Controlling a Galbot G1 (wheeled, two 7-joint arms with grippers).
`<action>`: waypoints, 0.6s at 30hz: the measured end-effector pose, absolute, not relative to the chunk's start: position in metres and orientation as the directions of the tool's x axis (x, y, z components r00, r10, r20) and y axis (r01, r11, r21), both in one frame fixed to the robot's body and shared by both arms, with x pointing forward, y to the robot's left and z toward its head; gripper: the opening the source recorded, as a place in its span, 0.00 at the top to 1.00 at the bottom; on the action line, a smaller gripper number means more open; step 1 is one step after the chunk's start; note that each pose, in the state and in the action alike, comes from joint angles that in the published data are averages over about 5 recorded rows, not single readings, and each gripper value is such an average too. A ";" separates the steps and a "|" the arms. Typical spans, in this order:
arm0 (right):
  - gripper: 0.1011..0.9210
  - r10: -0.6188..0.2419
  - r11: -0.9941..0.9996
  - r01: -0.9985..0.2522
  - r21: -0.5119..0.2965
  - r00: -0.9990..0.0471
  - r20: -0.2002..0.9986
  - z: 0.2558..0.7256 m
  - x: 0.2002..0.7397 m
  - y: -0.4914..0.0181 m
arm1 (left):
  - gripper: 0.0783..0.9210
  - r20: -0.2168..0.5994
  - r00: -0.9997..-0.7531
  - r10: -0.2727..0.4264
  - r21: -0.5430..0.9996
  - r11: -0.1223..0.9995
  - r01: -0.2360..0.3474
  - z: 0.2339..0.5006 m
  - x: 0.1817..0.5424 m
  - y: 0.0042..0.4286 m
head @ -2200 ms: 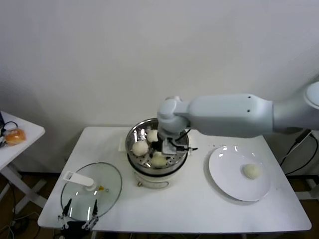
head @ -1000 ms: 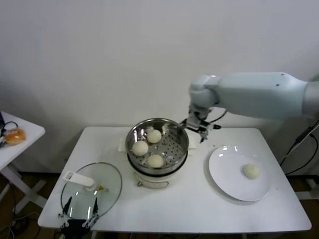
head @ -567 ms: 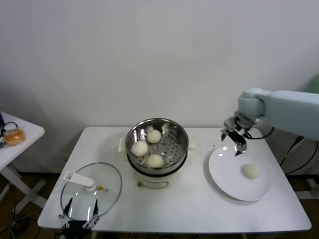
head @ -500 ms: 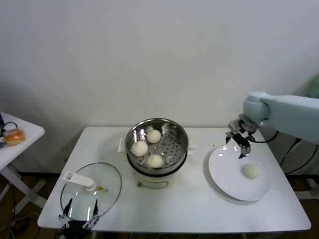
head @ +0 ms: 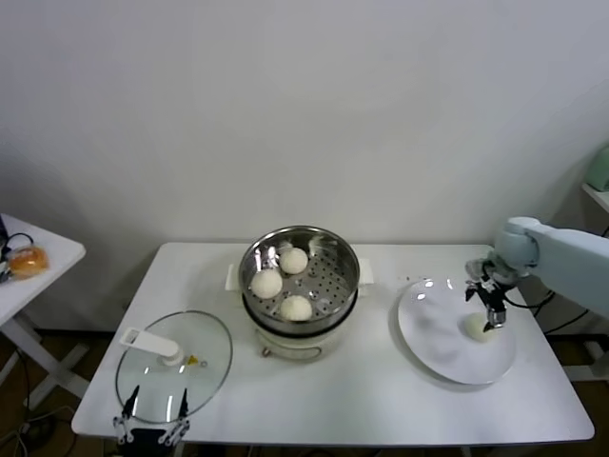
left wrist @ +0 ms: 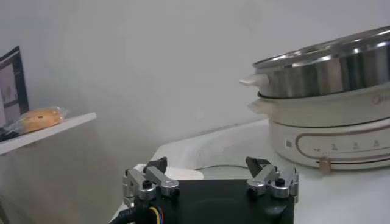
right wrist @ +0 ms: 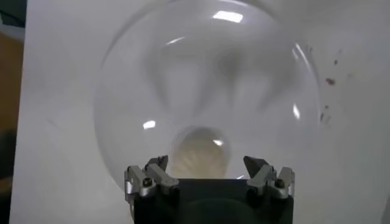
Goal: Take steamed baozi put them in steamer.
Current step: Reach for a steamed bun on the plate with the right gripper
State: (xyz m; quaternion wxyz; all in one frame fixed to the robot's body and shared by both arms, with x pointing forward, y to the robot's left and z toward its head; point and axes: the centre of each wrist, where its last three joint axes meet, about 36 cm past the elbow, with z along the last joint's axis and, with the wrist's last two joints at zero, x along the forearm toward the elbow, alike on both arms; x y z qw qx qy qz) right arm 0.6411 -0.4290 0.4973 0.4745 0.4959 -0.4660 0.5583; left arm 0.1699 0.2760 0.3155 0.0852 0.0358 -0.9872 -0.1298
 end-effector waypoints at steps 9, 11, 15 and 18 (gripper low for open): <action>0.12 0.067 -0.060 -0.996 -0.059 -0.063 0.996 0.470 0.641 -0.446 | 0.12 0.165 -0.982 -0.089 0.270 0.962 -0.041 0.315 0.167 0.275; 0.12 0.065 -0.055 -0.996 -0.064 -0.067 0.996 0.468 0.643 -0.447 | 0.12 0.165 -0.982 -0.088 0.271 0.962 -0.041 0.315 0.167 0.276; 0.12 0.068 -0.049 -0.997 -0.066 -0.069 0.995 0.464 0.644 -0.448 | 0.12 0.163 -0.983 -0.088 0.271 0.962 -0.041 0.315 0.168 0.275; 0.16 0.069 -0.045 -0.997 -0.063 -0.066 0.995 0.462 0.644 -0.449 | 0.12 0.161 -0.983 -0.088 0.271 0.962 -0.042 0.316 0.168 0.275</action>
